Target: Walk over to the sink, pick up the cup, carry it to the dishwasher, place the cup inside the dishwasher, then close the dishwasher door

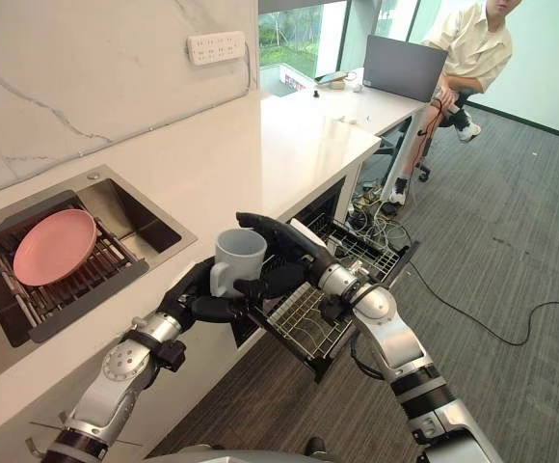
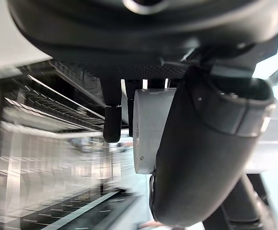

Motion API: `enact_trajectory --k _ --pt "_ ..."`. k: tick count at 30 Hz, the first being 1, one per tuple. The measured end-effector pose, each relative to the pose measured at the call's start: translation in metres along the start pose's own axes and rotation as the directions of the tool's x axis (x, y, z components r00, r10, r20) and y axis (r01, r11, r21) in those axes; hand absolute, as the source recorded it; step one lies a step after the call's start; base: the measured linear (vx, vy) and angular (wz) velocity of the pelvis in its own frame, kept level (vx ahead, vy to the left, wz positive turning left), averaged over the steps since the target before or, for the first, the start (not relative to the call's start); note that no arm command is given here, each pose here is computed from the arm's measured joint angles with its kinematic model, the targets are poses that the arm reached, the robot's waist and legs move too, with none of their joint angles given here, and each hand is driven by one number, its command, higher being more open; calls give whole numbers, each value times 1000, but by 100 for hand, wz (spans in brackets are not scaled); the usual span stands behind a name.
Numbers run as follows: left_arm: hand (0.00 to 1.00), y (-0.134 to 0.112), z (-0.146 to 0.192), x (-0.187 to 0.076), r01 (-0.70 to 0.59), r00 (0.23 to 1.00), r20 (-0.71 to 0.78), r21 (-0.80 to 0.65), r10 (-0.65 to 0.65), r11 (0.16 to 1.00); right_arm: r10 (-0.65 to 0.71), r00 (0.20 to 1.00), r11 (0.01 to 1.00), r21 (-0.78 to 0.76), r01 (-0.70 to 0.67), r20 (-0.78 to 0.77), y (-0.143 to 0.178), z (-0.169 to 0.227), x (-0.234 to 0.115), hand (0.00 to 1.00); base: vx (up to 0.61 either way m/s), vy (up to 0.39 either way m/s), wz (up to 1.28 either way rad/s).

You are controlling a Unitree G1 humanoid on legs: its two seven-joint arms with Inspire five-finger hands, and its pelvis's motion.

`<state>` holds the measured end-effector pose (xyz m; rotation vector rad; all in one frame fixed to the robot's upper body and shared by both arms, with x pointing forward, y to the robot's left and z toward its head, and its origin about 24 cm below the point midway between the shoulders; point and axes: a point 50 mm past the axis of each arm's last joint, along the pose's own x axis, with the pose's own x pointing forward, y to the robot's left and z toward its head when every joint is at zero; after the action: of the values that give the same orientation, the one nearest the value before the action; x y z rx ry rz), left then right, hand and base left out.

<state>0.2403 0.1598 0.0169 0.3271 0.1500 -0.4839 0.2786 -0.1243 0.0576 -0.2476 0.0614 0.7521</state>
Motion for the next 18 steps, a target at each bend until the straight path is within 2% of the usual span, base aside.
enact_trajectory --k 7,15,16,18 --pt "30 -3 -4 2 87 995 -65 119 -80 989 16 996 1000 1 -16 -93 -3 -13 -3 30 0 0 0" --pt "30 2 0 5 107 993 -68 154 -98 982 21 995 1000 -13 -23 -96 -4 -12 -3 30 0 0 0" --pt "90 2 0 5 106 993 -67 153 -96 983 20 995 1000 -13 -22 -94 -5 -11 -3 30 0 0 0" --pt "90 3 1 5 98 994 -61 146 -90 984 15 996 1000 -12 -16 -87 -5 -10 -3 30 0 0 0"
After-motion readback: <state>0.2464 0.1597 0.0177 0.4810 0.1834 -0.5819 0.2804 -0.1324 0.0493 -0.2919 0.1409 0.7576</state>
